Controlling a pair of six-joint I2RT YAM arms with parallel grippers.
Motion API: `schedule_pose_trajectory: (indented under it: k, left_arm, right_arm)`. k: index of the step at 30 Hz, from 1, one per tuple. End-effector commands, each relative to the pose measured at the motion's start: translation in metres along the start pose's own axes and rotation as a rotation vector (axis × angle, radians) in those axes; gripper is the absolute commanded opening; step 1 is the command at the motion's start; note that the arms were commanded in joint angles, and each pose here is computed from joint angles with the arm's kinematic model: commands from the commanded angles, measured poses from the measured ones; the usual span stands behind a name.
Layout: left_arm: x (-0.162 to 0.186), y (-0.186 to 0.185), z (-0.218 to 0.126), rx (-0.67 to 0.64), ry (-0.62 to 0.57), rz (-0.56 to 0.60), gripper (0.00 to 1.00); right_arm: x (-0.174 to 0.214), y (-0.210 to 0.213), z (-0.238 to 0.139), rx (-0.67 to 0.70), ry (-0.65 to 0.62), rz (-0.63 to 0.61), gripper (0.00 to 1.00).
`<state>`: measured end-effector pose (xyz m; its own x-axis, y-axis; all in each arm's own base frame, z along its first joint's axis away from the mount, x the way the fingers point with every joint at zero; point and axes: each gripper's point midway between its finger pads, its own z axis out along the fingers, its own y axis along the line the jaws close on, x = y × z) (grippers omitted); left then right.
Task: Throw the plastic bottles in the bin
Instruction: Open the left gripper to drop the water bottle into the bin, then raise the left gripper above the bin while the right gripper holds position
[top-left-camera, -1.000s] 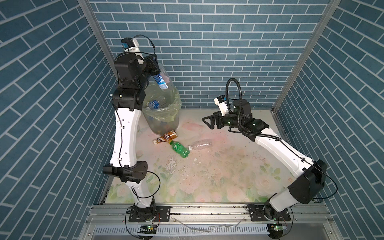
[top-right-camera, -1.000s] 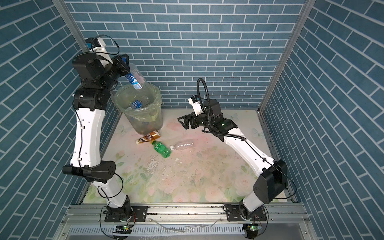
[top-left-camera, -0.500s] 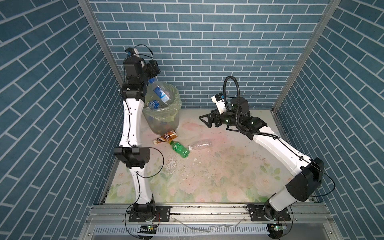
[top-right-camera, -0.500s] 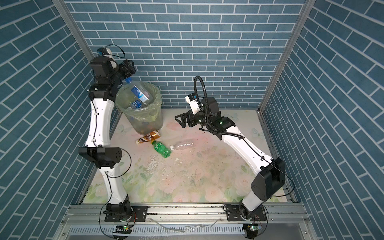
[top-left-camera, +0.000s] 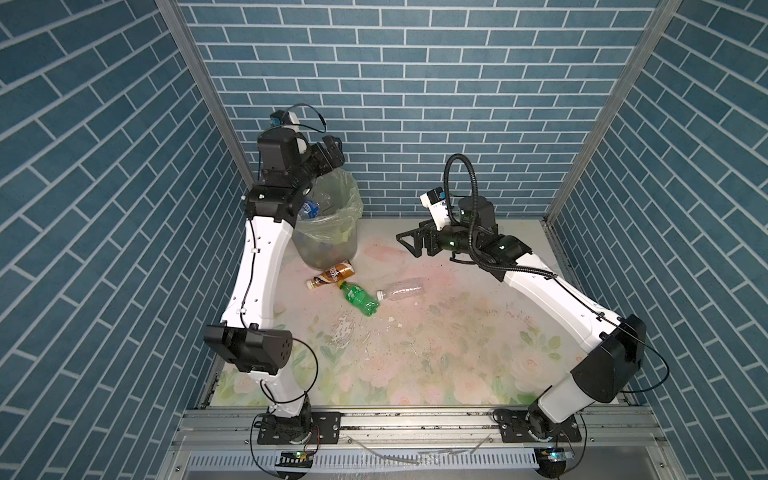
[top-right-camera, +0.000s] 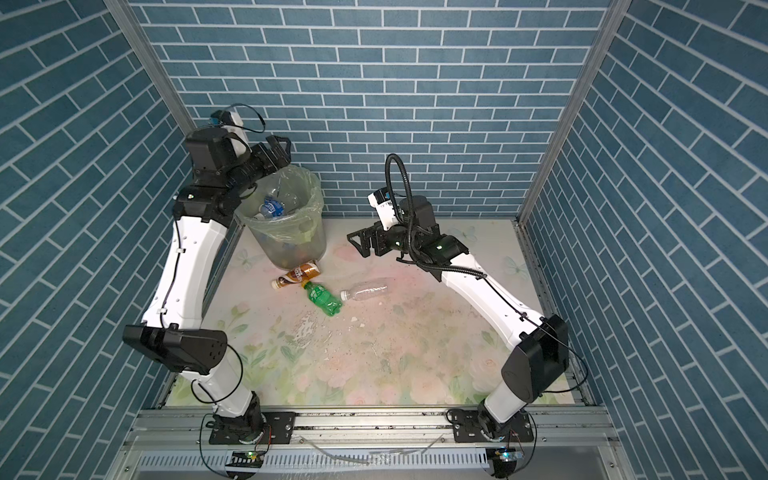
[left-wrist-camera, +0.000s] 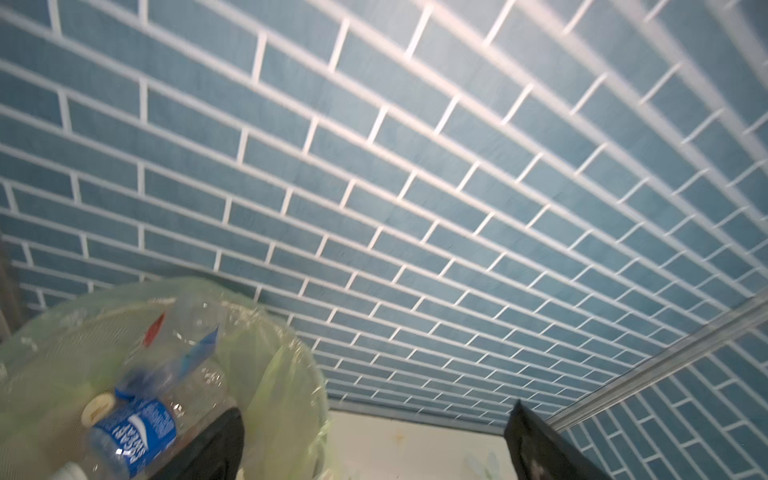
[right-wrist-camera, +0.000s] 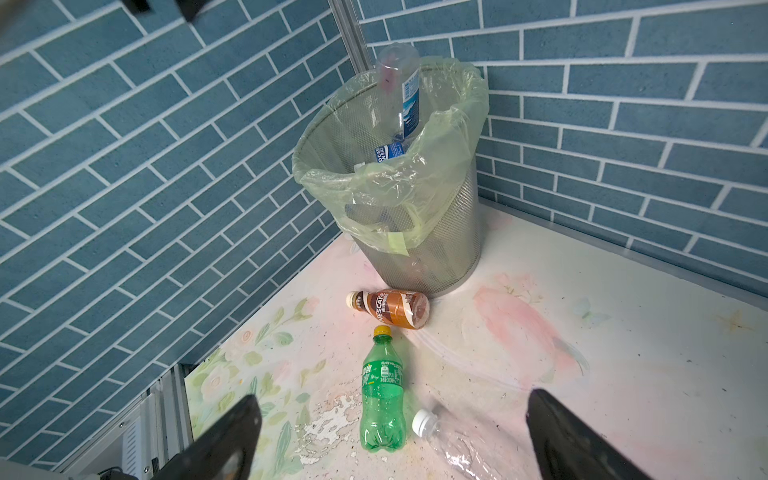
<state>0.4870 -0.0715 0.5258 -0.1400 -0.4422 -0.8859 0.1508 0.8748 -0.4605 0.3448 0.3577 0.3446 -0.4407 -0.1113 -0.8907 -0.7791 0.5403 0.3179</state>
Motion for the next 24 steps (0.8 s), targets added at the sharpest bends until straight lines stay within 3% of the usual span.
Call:
schedule_pose_trajectory:
  k: [1,12,24]
  left_arm:
    - [0.012,0.011,0.011,-0.022,0.015,0.013,0.99]
    - [0.030,0.023,0.019,-0.025,0.032,-0.015,0.99]
    - [0.026,0.111,0.103,-0.055,0.027,-0.295,0.99]
  right_arm:
    - [0.007,-0.001,0.002,0.002,0.000,-0.013,0.99]
    - [0.018,-0.008,0.002,0.031,0.013,0.000,0.99]
    - [0.027,-0.010,0.002,0.035,0.025,0.023,0.99]
